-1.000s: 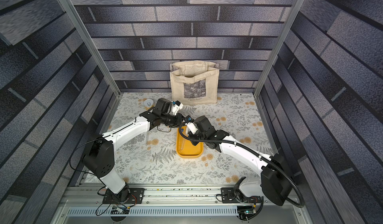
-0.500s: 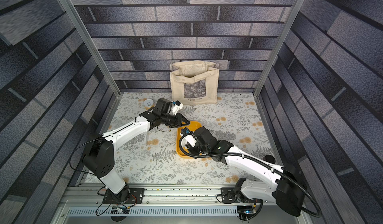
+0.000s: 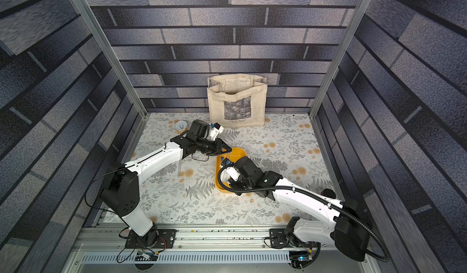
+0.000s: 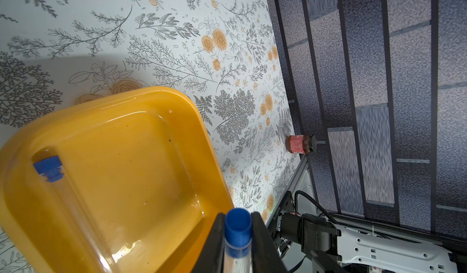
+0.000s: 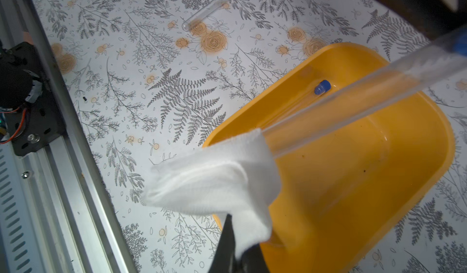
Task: Wipe the exteriors of test tubes
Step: Wipe the dirt from the test tube.
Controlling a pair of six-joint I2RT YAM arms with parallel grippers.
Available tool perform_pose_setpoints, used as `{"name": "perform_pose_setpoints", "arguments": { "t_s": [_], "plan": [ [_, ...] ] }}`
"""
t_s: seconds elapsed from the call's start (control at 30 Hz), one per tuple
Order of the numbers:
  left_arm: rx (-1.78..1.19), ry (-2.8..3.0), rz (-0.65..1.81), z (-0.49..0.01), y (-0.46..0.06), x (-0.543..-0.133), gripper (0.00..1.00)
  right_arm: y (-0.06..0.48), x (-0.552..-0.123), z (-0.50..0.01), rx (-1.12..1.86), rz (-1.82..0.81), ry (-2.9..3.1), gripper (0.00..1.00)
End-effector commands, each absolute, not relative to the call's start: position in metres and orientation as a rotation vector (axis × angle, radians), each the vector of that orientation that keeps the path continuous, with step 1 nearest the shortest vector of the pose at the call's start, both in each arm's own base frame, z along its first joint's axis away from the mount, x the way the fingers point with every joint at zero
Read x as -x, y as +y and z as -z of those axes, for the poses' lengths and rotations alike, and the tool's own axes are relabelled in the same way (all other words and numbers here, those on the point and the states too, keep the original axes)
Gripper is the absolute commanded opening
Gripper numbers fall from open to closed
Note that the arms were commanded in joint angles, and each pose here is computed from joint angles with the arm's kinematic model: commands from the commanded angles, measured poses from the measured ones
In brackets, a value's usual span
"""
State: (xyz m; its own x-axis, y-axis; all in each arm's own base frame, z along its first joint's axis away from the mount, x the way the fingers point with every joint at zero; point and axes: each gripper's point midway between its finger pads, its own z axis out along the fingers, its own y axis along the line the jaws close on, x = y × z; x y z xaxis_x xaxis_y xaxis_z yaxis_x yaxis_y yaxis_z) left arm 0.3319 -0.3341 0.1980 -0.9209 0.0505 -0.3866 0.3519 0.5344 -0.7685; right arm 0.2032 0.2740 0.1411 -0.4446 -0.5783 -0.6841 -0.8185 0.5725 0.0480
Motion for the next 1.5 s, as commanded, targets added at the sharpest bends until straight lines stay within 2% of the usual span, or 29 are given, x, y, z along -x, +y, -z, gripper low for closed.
{"name": "perform_pose_setpoints", "arguments": {
  "t_s": [0.0, 0.3, 0.77, 1.23, 1.47],
  "plan": [
    [-0.370, 2.421, 1.373, -0.211, -0.338, -0.325, 0.20, 0.264, -0.230, -0.152, 0.982, -0.463, 2.214, 0.00],
    [-0.402, 2.385, 1.395, -0.221, -0.342, -0.321, 0.20, 0.240, -0.275, -0.154, 0.747, -0.426, 2.320, 0.00],
    [-0.432, 2.293, 1.453, -0.235, -0.352, -0.316, 0.21, 0.240, -0.269, -0.136, 0.642, -0.480, 2.415, 0.00],
    [-0.392, 2.355, 1.439, -0.216, -0.361, -0.328, 0.20, 0.251, -0.241, -0.162, 0.778, -0.628, 2.245, 0.00],
    [-0.465, 2.347, 1.486, -0.221, -0.371, -0.324, 0.20, 0.249, -0.223, -0.155, 1.003, -0.518, 2.191, 0.00]
  ]
}}
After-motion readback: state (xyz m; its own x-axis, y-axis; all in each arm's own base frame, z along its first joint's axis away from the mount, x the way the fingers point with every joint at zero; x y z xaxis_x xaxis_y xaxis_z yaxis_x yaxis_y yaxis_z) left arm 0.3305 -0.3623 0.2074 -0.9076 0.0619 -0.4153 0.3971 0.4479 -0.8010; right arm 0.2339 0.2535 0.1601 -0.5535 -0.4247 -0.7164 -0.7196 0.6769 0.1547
